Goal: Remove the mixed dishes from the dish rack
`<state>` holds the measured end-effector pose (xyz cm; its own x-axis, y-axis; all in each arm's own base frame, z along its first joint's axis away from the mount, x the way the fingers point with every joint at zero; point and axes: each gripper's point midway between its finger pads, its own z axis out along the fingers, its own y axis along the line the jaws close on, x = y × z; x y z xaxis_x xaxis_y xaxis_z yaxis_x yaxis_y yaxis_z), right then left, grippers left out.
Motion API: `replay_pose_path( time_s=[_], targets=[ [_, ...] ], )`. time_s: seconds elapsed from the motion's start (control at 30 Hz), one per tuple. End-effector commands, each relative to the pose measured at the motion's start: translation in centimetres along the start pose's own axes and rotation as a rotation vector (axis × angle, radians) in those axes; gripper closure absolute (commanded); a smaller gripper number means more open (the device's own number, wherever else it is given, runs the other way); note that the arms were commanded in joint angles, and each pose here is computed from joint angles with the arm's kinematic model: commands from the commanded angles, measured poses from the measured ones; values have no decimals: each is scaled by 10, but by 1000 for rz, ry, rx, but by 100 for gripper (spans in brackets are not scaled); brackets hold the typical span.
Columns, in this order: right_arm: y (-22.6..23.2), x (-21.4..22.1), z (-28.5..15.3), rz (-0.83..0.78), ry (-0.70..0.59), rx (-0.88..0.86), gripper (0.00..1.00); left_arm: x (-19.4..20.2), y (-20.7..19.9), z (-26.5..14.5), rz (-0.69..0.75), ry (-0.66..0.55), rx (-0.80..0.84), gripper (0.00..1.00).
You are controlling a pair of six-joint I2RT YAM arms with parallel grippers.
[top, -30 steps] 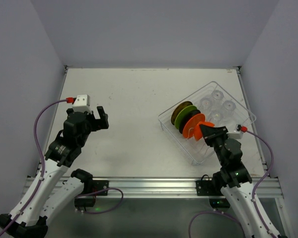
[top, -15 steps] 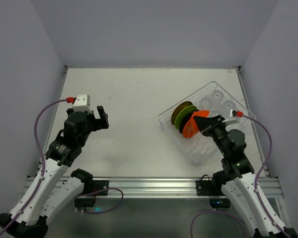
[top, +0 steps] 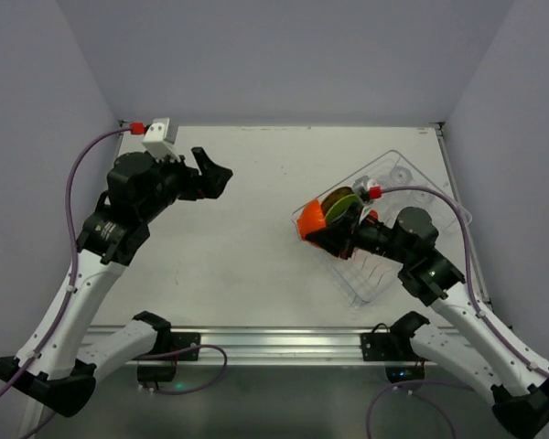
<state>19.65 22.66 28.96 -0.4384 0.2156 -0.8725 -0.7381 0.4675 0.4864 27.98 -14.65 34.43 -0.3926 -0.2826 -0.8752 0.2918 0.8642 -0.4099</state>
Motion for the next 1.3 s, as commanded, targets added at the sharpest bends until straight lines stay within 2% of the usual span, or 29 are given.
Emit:
replay_pose_path(
  time_s=[0.0, 0.07, 0.13, 0.27, 0.47, 0.7, 0.83, 1.0, 1.13, 1.27],
  targets=[
    [72, 11, 1, -326, 110, -299, 100, -1, -41, 4, -48, 92, 185, 0],
    [88, 31, 11, -445, 177, -363, 100, 9, -35, 8, -59, 121, 159, 0],
    [87, 44, 25, -537, 220, -353, 100, 23, -28, 12, -63, 162, 139, 0],
    [94, 68, 42, -775, 306, -404, 100, 62, -16, 18, -44, 329, 111, 0],
    [75, 108, 68, -1019, 456, -352, 100, 99, -13, 15, -76, 433, 133, 0],
    [67, 126, 92, -1151, 477, -325, 100, 138, 8, 12, -46, 518, 57, 0],
    [40, 136, 105, -1309, 520, -194, 100, 155, 8, 13, -19, 565, 32, 0],
    [32, 141, 116, -1345, 513, -135, 100, 167, 7, 13, 36, 585, -26, 2],
    [27, 139, 121, -1383, 488, -69, 100, 179, 9, 14, 91, 612, -77, 7],
    [30, 137, 126, -1436, 480, -39, 100, 185, 28, 17, 158, 621, -197, 21]
  ],
)
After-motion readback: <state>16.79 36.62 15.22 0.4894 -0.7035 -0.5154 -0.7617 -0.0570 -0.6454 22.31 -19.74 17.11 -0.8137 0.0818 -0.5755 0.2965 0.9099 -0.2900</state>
